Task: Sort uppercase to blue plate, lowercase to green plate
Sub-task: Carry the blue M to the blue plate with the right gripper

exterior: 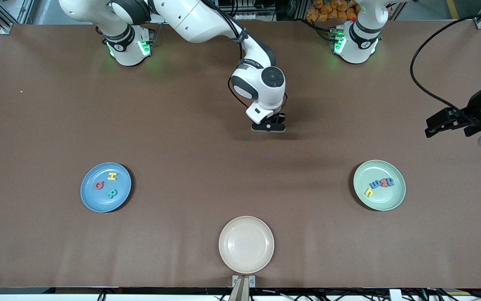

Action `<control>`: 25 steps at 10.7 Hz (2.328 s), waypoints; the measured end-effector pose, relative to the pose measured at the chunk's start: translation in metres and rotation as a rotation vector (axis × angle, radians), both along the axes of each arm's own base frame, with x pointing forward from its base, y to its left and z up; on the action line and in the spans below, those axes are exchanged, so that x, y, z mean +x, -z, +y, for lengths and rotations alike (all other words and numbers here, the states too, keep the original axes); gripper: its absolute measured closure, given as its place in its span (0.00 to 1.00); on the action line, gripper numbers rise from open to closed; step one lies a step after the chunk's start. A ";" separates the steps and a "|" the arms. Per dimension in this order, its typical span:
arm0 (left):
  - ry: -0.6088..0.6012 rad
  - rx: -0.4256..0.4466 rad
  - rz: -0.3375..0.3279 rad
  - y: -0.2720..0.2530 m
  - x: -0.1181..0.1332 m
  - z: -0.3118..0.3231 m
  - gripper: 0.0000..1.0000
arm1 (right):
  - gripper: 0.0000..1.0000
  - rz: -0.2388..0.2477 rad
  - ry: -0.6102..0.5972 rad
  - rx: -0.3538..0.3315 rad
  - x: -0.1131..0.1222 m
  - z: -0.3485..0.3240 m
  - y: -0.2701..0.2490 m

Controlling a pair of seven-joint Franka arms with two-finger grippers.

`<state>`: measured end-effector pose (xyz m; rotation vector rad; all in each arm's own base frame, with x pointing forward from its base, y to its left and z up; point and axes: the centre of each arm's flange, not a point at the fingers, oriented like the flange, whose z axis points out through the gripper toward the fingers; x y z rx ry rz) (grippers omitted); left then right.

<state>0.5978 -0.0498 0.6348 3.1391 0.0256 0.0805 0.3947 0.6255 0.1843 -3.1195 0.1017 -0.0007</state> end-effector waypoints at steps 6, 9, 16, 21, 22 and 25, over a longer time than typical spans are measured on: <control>0.003 0.002 0.003 -0.005 -0.005 -0.002 0.00 | 0.61 -0.021 -0.030 -0.013 0.126 -0.096 -0.088; 0.001 -0.007 0.013 -0.005 -0.007 -0.001 0.00 | 0.61 -0.023 -0.158 -0.021 0.193 -0.199 -0.130; 0.001 -0.045 0.017 -0.015 -0.016 -0.004 0.00 | 0.61 0.056 -0.361 -0.089 0.265 -0.471 -0.125; 0.009 -0.045 0.026 -0.011 -0.016 -0.009 0.00 | 0.61 0.039 -0.393 -0.163 0.275 -0.544 -0.093; 0.009 -0.045 0.029 -0.010 -0.016 -0.009 0.00 | 0.60 0.042 -0.394 -0.164 0.276 -0.546 -0.088; 0.009 -0.044 0.034 -0.007 -0.016 -0.009 0.00 | 0.39 0.058 -0.395 -0.160 0.272 -0.545 -0.079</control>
